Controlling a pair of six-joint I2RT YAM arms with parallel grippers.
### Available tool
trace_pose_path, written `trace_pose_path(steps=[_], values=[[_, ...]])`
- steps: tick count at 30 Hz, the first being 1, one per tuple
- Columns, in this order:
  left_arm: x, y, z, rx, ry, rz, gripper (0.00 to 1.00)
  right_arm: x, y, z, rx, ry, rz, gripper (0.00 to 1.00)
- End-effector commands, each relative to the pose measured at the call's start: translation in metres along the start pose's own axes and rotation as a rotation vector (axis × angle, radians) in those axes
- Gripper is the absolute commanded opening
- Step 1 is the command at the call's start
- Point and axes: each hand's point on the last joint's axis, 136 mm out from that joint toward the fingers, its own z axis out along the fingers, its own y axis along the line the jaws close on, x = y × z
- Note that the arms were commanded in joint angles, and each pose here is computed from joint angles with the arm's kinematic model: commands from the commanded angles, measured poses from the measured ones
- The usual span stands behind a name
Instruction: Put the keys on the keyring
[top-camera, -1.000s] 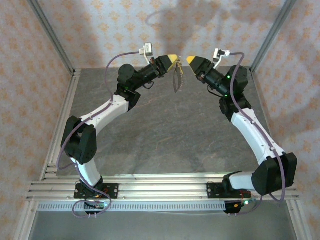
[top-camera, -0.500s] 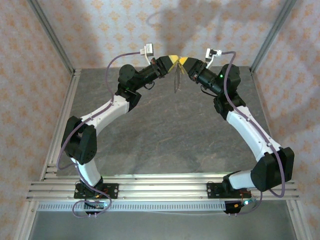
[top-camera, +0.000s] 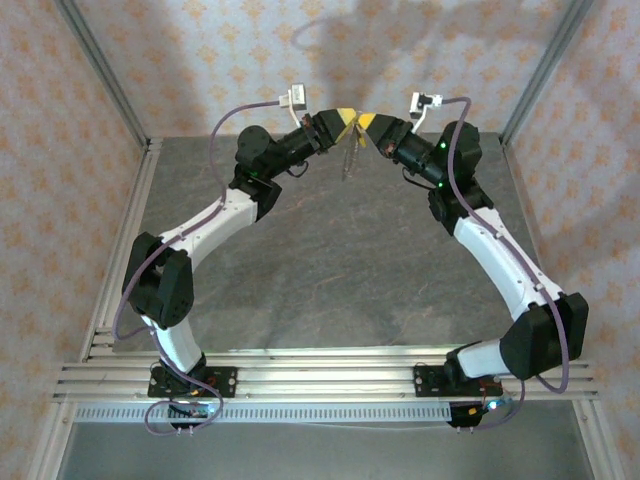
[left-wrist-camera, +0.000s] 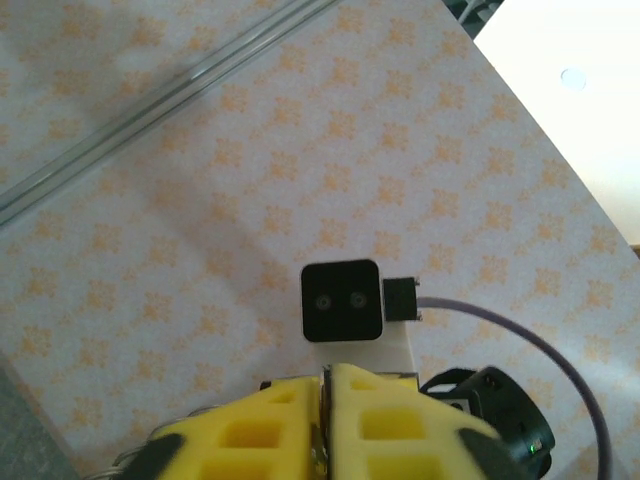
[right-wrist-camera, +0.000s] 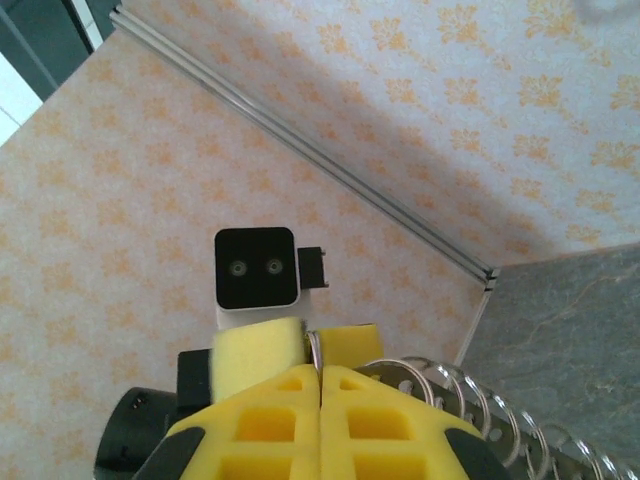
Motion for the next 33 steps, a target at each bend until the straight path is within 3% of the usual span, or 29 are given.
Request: trace_pose_path(steps=[1,6,13,19,20,27,33], values=[[-0.009,-0.027,-0.001,0.012,0.061,0.118,0.33,-0.014,0.020,-0.004,-0.053,0.040,-0.107,0.00],[-0.030,-0.023,-0.013,-0.066,0.119,0.215,0.48,-0.021,0.019,-0.007,-0.067,0.132,-0.158,0.00],[-0.029,-0.015,-0.013,-0.120,0.309,0.342,0.51,-0.012,0.018,-0.003,-0.080,0.312,-0.236,0.00],[-0.019,-0.012,-0.013,-0.138,0.462,0.413,0.47,-0.007,0.015,0.000,-0.077,0.401,-0.266,0.00],[-0.017,0.002,-0.011,-0.149,0.480,0.397,0.46,-0.007,0.015,0.001,-0.080,0.406,-0.262,0.00],[-0.018,0.010,-0.006,-0.137,0.497,0.373,0.33,-0.005,0.010,0.003,-0.082,0.420,-0.256,0.00],[-0.018,0.008,-0.003,-0.121,0.497,0.366,0.31,-0.003,0.007,0.004,-0.081,0.424,-0.254,0.00]])
